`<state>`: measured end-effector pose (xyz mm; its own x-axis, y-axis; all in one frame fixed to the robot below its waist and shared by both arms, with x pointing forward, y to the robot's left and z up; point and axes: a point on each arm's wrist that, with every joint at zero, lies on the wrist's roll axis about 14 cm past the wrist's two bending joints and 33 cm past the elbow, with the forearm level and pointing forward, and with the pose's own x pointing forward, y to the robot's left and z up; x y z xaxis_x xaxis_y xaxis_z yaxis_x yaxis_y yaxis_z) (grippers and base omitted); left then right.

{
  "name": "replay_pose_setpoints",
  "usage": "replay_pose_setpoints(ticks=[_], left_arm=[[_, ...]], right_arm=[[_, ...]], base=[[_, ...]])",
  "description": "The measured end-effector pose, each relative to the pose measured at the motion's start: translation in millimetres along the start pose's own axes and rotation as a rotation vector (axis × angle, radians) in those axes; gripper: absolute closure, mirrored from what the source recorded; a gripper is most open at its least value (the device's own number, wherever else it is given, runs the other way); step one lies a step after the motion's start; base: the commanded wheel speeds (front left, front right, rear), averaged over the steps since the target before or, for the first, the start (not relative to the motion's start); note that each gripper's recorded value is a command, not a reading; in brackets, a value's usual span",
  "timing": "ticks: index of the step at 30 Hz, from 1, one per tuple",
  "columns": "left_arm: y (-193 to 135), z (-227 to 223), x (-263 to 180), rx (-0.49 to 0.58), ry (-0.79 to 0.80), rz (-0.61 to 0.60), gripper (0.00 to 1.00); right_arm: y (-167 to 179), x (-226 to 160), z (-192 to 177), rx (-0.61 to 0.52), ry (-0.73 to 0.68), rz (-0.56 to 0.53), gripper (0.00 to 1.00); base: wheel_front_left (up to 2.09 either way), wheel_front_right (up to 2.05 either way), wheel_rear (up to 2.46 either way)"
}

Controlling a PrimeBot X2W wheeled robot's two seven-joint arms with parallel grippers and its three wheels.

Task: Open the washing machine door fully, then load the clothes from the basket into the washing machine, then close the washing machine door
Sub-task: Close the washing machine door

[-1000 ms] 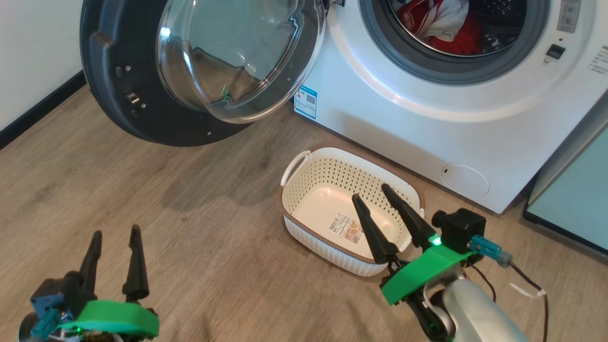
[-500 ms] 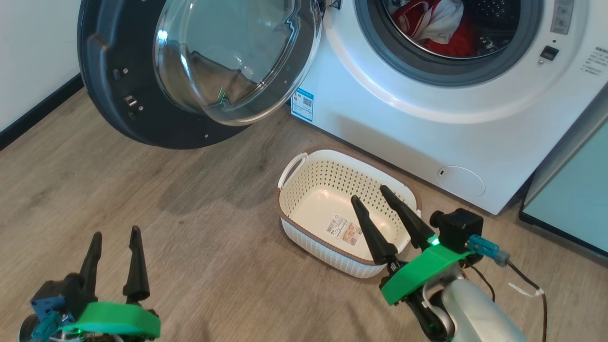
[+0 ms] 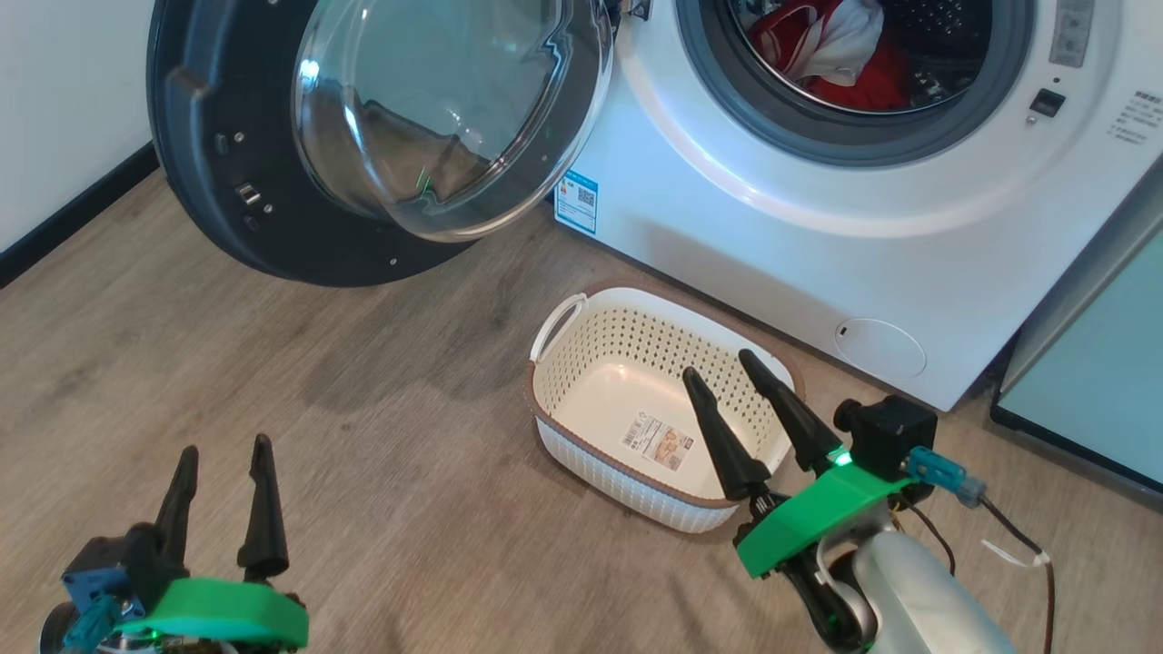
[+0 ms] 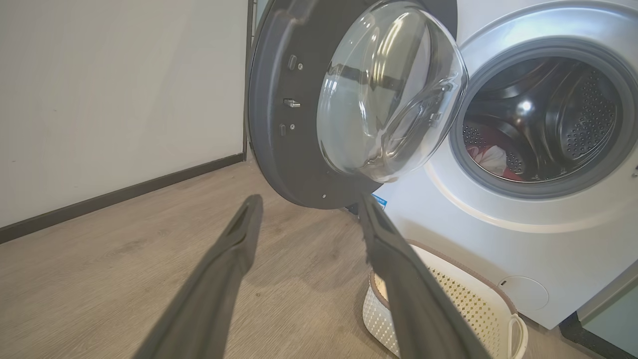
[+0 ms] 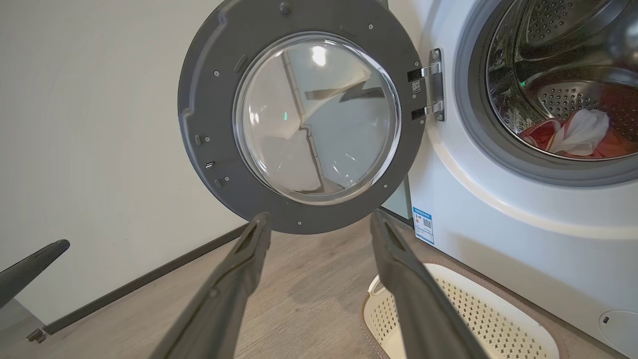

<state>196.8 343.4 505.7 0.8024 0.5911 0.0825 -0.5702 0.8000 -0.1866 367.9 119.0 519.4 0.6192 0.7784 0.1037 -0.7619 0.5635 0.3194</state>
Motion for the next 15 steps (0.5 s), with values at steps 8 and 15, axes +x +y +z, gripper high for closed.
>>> replay_pose_setpoints(ticks=[8,15], left_arm=[[0,1,0,-0.011,-0.002,0.005,0.0],[-2,16,8,-0.008,-0.041,0.008,1.0]], right_arm=[[-1,-1,-4,0.005,0.008,-0.002,0.0],[-9,-1,-14,-0.002,0.029,-0.011,0.0]], base=[[0.0,0.0,0.0],[0.0,0.0,0.0]])
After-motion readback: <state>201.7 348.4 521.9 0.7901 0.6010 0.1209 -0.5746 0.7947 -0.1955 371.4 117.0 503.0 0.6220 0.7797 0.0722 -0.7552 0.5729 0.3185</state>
